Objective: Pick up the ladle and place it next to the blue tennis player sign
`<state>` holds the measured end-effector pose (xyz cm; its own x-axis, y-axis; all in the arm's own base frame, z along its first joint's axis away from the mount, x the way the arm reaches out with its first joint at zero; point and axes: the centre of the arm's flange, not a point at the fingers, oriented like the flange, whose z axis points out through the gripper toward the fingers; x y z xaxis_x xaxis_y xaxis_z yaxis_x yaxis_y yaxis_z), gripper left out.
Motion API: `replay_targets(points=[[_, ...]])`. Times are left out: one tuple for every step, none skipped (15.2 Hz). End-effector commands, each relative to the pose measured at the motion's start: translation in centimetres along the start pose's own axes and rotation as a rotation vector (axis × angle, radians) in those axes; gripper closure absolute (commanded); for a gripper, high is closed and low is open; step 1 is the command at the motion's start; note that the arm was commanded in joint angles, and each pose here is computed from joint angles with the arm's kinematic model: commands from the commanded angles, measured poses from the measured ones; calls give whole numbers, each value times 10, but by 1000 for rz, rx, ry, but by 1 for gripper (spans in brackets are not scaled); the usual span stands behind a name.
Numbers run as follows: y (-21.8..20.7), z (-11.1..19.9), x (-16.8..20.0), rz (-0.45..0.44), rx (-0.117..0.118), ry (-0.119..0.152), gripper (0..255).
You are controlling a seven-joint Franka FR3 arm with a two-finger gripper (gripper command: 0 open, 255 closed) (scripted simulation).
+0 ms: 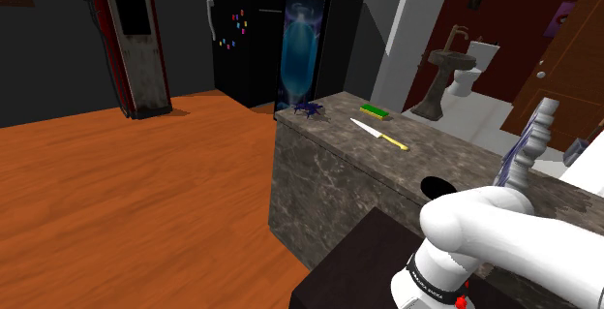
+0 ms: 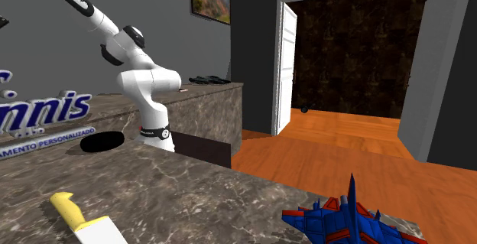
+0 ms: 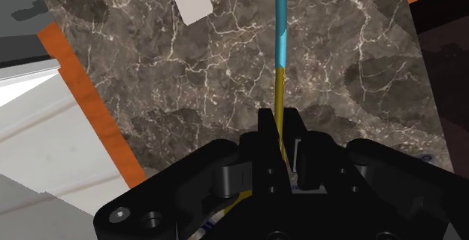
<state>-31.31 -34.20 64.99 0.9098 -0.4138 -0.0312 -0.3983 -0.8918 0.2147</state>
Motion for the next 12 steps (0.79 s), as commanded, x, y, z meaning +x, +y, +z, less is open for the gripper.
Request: replay_targets(points=[[-3,10,0,0,0,0,255],[-4,15,0,0,0,0,255],[-5,21,0,0,0,0,255],[-6,26,0,0,0,0,255],[-7,31,0,0,0,0,255],[-8,36,1,0,0,0,255],[-9,41,1,0,0,0,255],[-11,46,1,0,0,0,255],[-12,51,1,0,0,0,255],[-13,57,1,0,0,0,255],[-14,62,1,0,0,0,255],[-15,67,2,0,0,0,255]])
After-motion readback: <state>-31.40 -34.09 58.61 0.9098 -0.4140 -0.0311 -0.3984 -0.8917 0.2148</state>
